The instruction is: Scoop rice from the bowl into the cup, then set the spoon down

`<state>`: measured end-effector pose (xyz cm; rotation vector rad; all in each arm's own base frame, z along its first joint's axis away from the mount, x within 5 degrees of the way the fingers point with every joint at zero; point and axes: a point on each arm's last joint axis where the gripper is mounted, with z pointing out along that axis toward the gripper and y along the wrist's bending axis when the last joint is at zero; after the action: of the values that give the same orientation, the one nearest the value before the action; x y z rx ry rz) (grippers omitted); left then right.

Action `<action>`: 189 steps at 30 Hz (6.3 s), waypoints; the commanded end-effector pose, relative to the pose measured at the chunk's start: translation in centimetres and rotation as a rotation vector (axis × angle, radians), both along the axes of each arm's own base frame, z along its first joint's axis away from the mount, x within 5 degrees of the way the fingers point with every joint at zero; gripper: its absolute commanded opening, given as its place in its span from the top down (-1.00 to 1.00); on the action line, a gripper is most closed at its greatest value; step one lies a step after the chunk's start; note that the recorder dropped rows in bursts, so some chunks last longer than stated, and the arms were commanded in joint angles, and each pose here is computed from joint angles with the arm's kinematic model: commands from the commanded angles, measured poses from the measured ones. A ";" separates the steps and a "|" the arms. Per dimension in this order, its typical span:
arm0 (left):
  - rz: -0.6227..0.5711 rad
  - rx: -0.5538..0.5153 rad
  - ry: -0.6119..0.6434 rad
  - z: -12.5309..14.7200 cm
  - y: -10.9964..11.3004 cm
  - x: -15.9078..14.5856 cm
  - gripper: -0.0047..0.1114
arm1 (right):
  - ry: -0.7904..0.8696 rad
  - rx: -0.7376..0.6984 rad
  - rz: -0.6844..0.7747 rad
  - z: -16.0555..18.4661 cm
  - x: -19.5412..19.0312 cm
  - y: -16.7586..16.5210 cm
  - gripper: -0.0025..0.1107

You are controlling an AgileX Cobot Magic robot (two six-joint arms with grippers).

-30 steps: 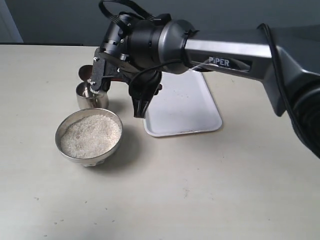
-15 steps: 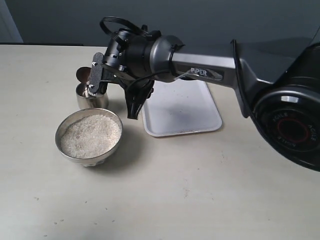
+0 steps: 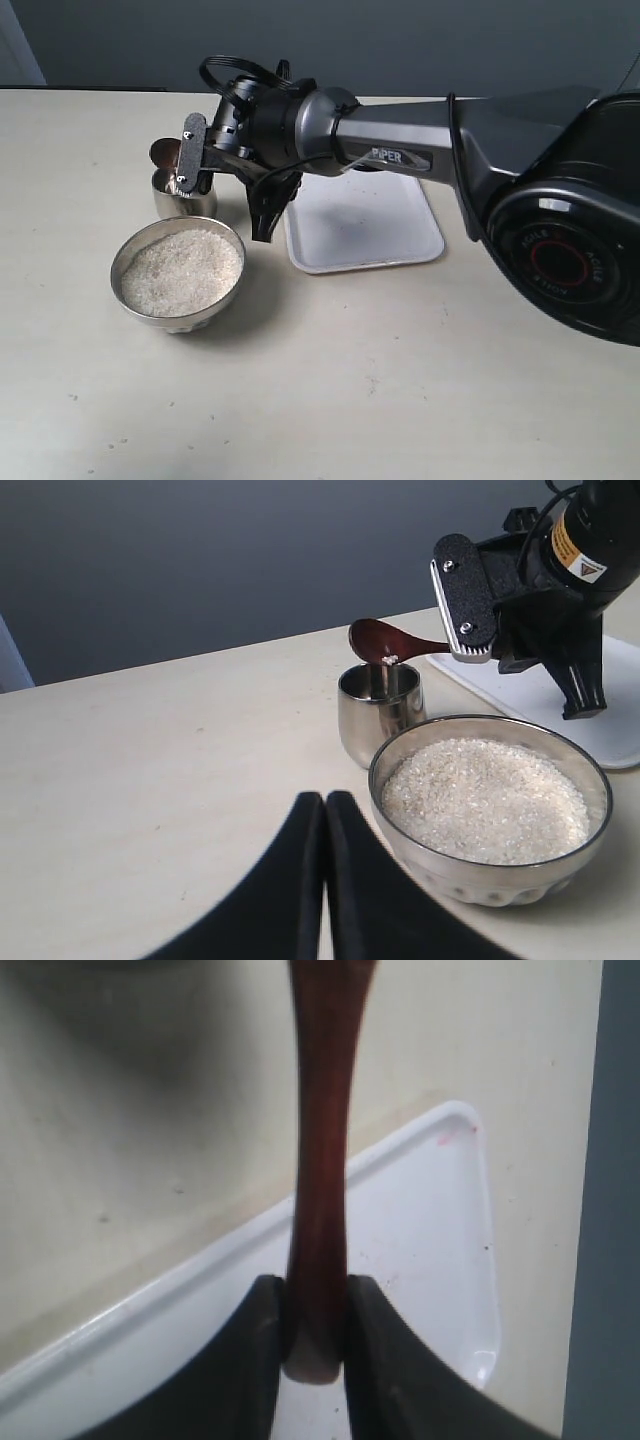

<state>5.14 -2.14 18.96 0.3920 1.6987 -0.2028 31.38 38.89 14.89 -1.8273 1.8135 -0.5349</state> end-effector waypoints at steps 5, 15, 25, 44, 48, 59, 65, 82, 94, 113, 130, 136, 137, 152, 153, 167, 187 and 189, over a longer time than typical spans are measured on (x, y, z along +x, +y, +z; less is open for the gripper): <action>-0.002 -0.008 -0.019 0.2 0.0 0.0 0.91 | -0.075 0.047 0.039 0.7 0.8 0.4 0.97; -0.002 -0.008 -0.019 0.2 0.0 0.0 0.91 | -0.122 0.074 0.077 1.0 1.4 0.6 0.97; -0.002 -0.008 -0.019 0.2 0.0 0.0 0.91 | -0.153 0.068 0.094 1.2 1.8 0.5 0.97; -0.002 -0.008 -0.019 0.2 0.0 0.0 0.91 | -0.042 -0.013 -0.112 2.1 1.4 -1.9 0.97; -0.002 -0.008 -0.019 0.2 0.0 0.0 0.91 | 0.028 0.033 -0.222 3.3 2.5 -3.9 0.97; -0.002 -0.008 -0.019 0.2 0.0 0.0 0.91 | 0.333 0.121 -0.514 4.7 5.4 -10.8 0.97; -0.002 -0.008 -0.019 0.2 0.0 0.0 0.91 | 0.479 0.104 -0.567 3.3 6.2 -12.7 0.97; -0.002 -0.008 -0.019 0.2 0.0 0.0 0.91 | 0.553 0.086 -0.573 -3.6 7.1 -12.0 0.97; -0.002 -0.010 -0.018 0.2 0.0 0.0 0.91 | 0.580 0.063 -0.617 -4.2 6.8 -12.2 0.77; -0.002 -0.010 -0.018 0.2 0.0 0.0 0.91 | 0.467 0.124 -0.666 4.7 6.0 -13.5 0.85; -0.002 -0.008 -0.019 0.2 0.0 0.0 0.91 | 0.211 0.217 -0.730 14.9 2.0 -18.3 0.97; -0.002 -0.008 -0.019 0.2 0.0 0.0 0.91 | 0.137 0.280 -0.793 18.2 -1.8 -21.5 0.97; -0.002 -0.008 -0.019 0.2 0.0 0.0 0.91 | 0.127 0.293 -0.799 18.7 -2.4 -22.1 0.97; -0.002 -0.008 -0.019 0.2 0.0 0.0 0.91 | 0.233 0.585 -0.987 19.3 -15.7 -30.0 0.97; -0.002 -0.008 -0.019 0.2 0.0 0.0 0.91 | 0.249 0.603 -0.986 19.3 -16.2 -30.2 0.97; -0.002 -0.008 -0.019 0.2 0.0 0.0 0.91 | 0.051 0.881 -0.980 21.1 -16.9 -31.7 0.97; -0.002 -0.010 -0.018 0.2 0.0 0.0 0.91 | -0.477 1.408 -0.933 7.4 -22.9 -38.8 0.97; -0.002 -0.010 -0.018 0.2 0.0 0.0 0.91 | -0.526 1.436 -0.910 5.6 -23.9 -38.9 0.97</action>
<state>5.14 -2.14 18.96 0.3920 1.6987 -0.2028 8.63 0.12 22.38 0.0981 1.8009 0.0994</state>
